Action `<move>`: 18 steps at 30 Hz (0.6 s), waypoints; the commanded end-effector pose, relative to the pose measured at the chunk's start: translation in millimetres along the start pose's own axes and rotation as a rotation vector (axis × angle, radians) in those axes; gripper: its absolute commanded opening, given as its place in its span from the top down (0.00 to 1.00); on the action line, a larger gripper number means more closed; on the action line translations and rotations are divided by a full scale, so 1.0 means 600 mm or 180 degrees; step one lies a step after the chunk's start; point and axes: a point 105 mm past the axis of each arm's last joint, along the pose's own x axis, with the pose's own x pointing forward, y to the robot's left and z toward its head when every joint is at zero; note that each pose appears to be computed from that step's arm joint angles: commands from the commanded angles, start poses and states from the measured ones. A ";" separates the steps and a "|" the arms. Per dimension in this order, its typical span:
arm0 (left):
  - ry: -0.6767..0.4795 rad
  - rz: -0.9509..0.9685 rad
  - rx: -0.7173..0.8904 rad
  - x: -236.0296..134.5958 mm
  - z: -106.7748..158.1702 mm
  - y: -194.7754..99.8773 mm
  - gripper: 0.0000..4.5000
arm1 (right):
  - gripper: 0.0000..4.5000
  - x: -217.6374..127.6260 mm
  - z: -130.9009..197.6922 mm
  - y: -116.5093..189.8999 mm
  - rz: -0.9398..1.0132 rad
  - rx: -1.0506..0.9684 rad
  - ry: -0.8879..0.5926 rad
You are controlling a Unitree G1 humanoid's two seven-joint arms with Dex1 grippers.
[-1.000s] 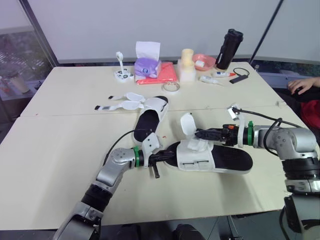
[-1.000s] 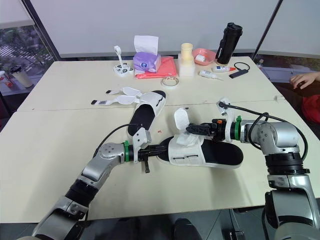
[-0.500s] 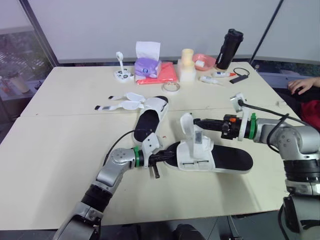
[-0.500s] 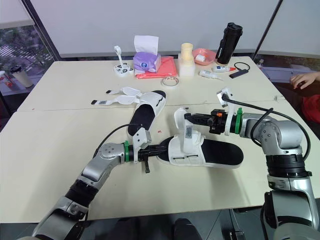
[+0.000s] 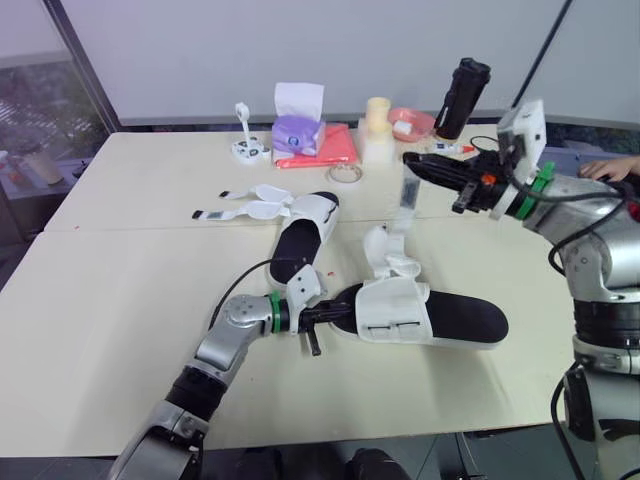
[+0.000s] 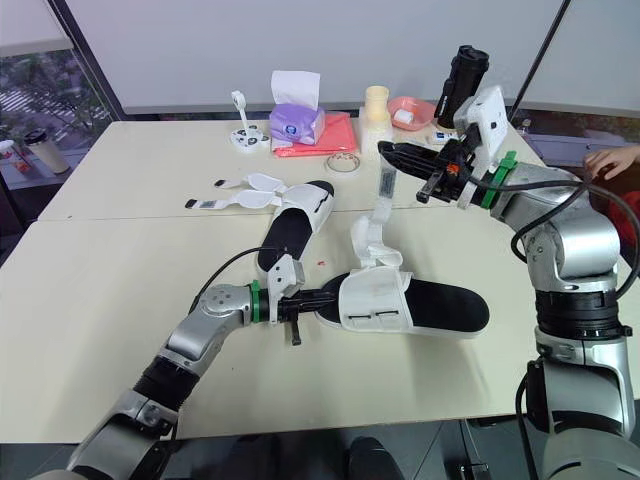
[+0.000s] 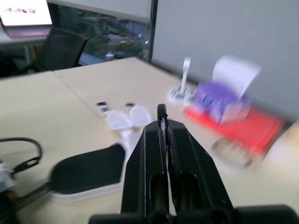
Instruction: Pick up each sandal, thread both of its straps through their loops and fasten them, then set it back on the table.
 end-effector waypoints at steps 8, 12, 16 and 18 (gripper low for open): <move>0.0313 -0.0013 -0.0189 -0.007 -0.048 -0.005 1.00 | 0.99 -0.057 0.064 0.209 0.0890 -0.3782 -0.1059; 0.0301 -0.0039 -0.0206 -0.003 -0.047 -0.003 1.00 | 0.99 -0.110 -0.001 0.257 0.1227 -0.3937 -0.0942; 0.0272 -0.0108 -0.0223 0.010 -0.044 -0.008 1.00 | 0.99 -0.129 -0.054 0.263 0.1308 -0.3957 -0.0701; 0.0260 -0.0130 -0.0222 0.014 -0.043 -0.009 1.00 | 0.99 -0.130 -0.064 0.262 0.1277 -0.3948 -0.0676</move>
